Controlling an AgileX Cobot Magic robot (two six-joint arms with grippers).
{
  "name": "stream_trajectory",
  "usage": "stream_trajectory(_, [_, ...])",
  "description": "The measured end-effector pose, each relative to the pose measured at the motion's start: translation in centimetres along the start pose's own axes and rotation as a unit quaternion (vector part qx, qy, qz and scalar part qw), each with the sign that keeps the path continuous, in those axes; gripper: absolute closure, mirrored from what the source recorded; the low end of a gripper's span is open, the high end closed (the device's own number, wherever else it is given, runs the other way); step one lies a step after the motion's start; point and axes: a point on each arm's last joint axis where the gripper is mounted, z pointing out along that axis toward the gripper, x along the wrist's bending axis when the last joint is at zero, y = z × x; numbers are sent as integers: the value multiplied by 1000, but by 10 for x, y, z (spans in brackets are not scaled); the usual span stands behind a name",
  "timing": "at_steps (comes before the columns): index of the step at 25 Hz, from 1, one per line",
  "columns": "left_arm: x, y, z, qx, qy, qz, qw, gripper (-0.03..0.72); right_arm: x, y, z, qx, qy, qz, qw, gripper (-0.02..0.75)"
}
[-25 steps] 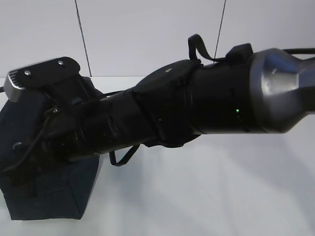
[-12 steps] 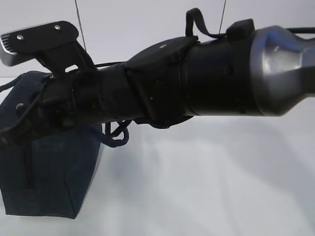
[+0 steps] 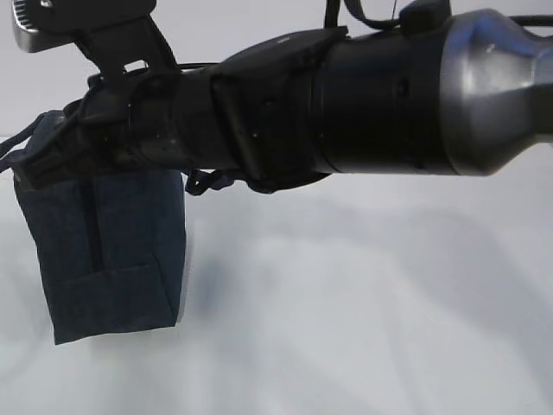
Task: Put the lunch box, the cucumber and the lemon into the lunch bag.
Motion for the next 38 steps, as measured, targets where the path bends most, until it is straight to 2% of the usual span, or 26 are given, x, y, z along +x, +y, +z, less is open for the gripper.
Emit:
stream_trajectory(12, [-1,19,0,-94,-12,-22,995,330,7,-1,1,0,39,32,999,751])
stream_trajectory(20, [16,42,26,-89,1,-8,996,330,8,-1,1,-1,43,32,999,751])
stream_trajectory(24, [21,51,44,-69,-20,2,997,330,8,-1,1,-1,43,33,999,751])
stream_trajectory(28, [19,59,58,-66,-48,16,997,330,8,-1,1,-1,44,33,998,751])
stream_trajectory(34, [16,68,65,-104,-31,43,993,330,8,-1,1,-1,44,33,998,751])
stream_trajectory(38, [18,71,81,-79,-33,40,996,340,8,-1,1,-1,44,33,998,751])
